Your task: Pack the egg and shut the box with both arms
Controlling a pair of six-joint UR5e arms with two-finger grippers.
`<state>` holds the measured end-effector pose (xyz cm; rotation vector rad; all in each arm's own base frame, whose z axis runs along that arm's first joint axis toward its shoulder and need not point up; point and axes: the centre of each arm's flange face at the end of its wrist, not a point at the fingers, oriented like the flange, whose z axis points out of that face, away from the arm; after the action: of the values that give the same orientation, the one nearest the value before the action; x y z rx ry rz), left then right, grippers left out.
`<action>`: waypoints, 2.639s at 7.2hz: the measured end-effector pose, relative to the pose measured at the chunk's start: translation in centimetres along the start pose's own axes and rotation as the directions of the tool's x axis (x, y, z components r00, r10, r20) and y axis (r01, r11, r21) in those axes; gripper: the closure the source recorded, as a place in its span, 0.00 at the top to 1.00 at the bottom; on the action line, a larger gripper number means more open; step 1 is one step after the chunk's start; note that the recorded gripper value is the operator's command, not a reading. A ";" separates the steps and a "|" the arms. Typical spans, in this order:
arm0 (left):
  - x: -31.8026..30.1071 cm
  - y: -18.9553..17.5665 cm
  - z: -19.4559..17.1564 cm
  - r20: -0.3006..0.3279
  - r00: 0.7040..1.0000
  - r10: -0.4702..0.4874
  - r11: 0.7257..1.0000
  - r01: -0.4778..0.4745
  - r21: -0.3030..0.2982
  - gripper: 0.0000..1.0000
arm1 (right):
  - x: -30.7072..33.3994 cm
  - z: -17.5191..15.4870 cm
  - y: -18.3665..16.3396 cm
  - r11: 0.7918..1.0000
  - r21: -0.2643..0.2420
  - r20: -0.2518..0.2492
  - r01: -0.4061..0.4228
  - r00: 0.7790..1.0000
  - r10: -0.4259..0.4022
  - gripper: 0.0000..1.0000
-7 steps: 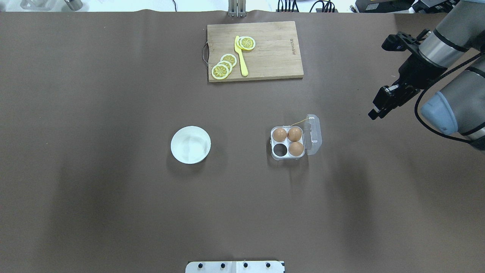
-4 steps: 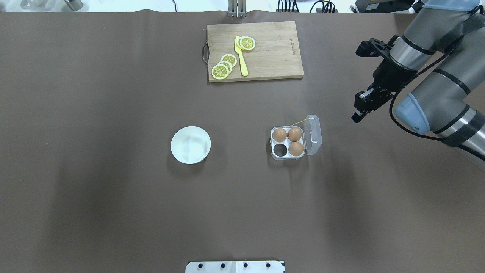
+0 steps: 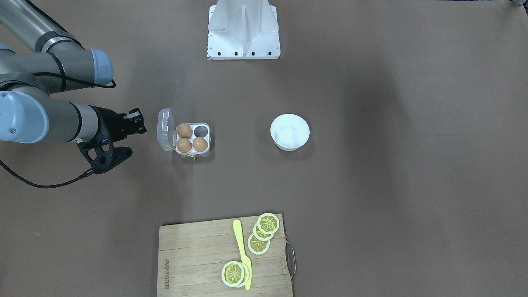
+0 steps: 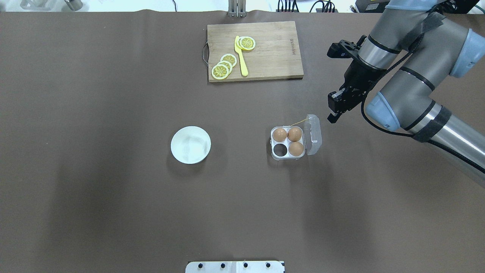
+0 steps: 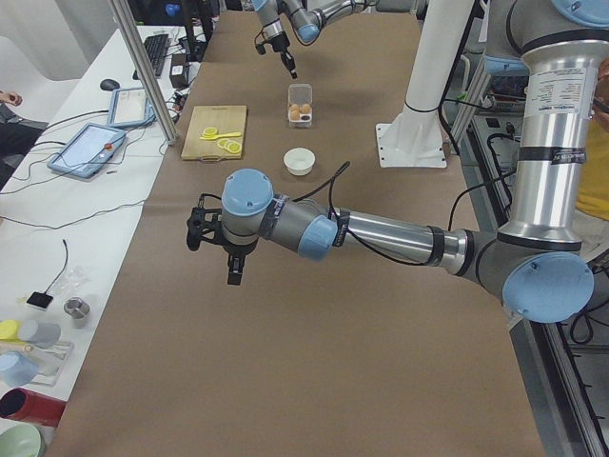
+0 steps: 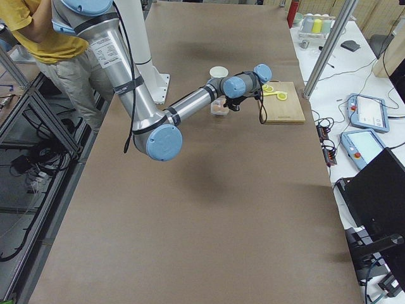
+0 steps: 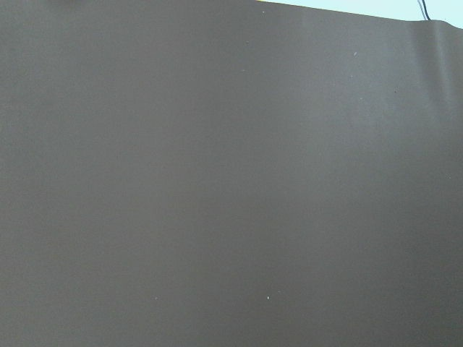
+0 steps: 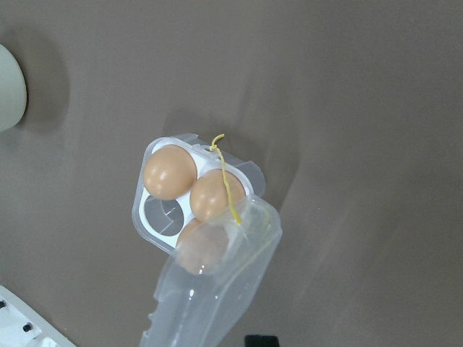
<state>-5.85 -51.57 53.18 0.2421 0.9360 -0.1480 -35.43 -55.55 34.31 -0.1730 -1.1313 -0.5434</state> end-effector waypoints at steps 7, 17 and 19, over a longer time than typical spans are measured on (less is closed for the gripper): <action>-0.1 0.1 0.0 0.002 1.000 -0.001 1.000 0.001 0.000 0.98 | -4.4 3.6 -5.0 0.999 -0.036 0.012 -0.014 1.000 0.015 0.05; -0.8 0.1 0.1 0.000 1.000 -0.015 1.000 0.015 -0.004 0.98 | 12.1 -12.6 -0.7 0.954 0.242 -0.043 -0.175 0.981 0.191 1.00; -1.1 0.2 0.3 0.005 1.000 -0.021 1.000 0.021 -0.009 0.98 | 20.1 -16.2 3.9 0.941 0.314 -0.207 -0.131 0.957 0.202 1.00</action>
<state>-6.19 -51.48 54.28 0.2236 0.9345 -0.1637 -14.15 -65.19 45.85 0.0562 -0.9411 -0.2288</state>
